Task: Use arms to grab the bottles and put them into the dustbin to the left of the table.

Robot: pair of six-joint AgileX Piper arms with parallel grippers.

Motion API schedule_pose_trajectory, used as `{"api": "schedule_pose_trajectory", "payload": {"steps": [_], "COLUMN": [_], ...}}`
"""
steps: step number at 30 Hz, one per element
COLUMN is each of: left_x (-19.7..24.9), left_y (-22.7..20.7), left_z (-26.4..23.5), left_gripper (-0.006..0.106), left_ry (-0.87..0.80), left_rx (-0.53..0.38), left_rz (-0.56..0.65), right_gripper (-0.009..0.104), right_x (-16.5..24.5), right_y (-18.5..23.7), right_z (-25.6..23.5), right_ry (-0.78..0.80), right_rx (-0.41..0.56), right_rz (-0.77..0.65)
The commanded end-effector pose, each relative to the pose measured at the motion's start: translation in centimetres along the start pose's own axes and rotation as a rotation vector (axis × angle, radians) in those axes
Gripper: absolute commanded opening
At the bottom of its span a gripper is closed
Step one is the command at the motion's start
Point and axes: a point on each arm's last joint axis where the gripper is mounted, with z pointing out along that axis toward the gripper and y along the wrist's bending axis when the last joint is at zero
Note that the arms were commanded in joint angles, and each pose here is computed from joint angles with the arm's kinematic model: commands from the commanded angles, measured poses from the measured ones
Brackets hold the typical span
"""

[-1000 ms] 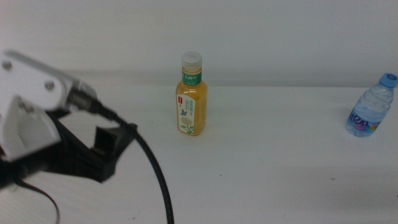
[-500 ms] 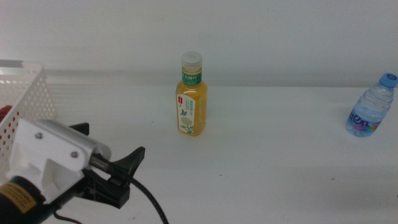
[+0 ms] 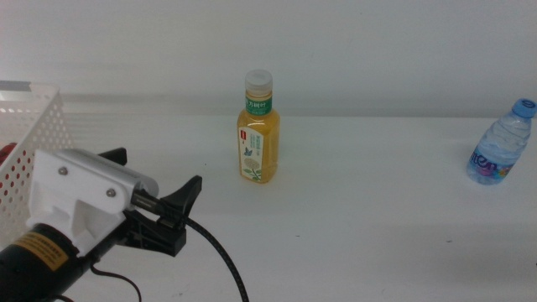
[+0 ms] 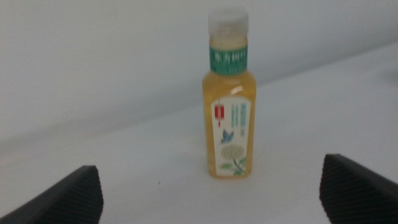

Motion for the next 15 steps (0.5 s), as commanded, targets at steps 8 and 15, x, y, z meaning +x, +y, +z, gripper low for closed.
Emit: {"api": "schedule_pose_trajectory", "payload": {"steps": [8,15], "left_x": [1.0,2.1], "left_y": [0.2,0.0], "left_z": [0.5,3.1], "left_gripper": [0.094,0.094], "left_ry": [0.058,-0.035], "left_rx": [-0.023,-0.024], "left_rz": [-0.01,-0.04], "right_gripper": [0.085,0.085], "right_x": [1.2,1.2], "right_y": [0.0,0.0], "right_z": [0.1,0.1], "right_ry": [-0.004,-0.004], "right_rx": [0.007,0.007], "right_rz": [-0.016,-0.016]}}
